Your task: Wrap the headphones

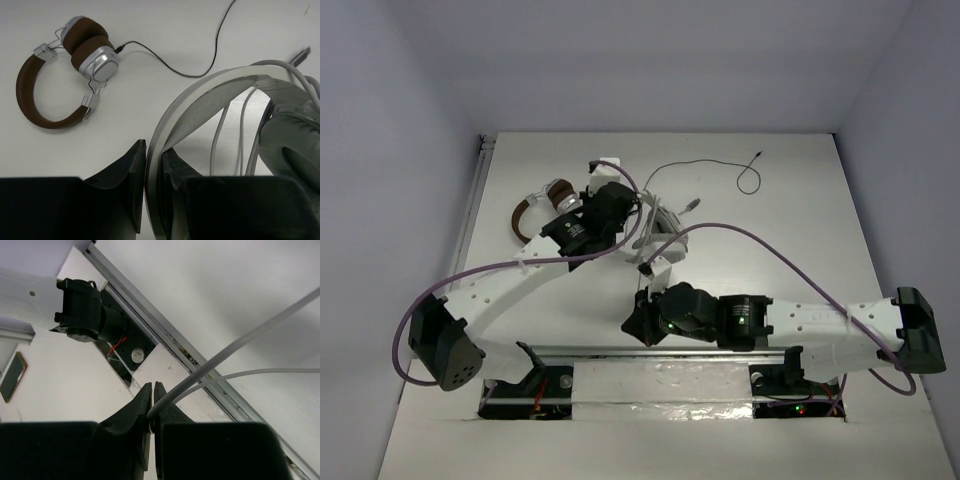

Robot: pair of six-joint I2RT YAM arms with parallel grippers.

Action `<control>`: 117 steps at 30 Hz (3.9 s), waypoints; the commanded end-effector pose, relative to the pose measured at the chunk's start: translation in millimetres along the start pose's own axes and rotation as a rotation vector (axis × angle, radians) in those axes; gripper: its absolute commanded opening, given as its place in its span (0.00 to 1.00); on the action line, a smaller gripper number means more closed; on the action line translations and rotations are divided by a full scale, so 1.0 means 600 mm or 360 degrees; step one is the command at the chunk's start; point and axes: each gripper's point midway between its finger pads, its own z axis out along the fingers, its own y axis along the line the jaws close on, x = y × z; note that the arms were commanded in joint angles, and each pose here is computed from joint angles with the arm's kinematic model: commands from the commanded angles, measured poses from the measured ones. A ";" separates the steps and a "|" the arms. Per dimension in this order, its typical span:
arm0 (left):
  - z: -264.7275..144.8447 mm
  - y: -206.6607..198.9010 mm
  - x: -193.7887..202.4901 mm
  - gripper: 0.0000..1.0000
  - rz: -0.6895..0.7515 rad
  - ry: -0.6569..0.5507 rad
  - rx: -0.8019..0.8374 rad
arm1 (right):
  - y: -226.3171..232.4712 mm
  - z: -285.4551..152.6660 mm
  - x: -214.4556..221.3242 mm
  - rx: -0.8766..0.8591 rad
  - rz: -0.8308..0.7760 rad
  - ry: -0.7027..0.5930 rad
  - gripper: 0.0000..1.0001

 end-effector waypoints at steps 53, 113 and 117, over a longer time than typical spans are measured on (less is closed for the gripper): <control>-0.258 -0.163 0.022 0.00 0.0308 0.0142 0.1322 | -0.331 -0.149 -0.232 0.1072 0.0019 -0.0728 0.23; -0.388 -0.207 -0.256 0.00 -0.0178 -0.0360 0.1830 | -0.371 -0.002 -0.233 0.0044 0.0055 -0.0847 0.30; -0.376 -0.215 -0.273 0.00 -0.0238 -0.0375 0.1800 | -0.369 0.000 -0.219 0.0003 0.0100 -0.0841 0.18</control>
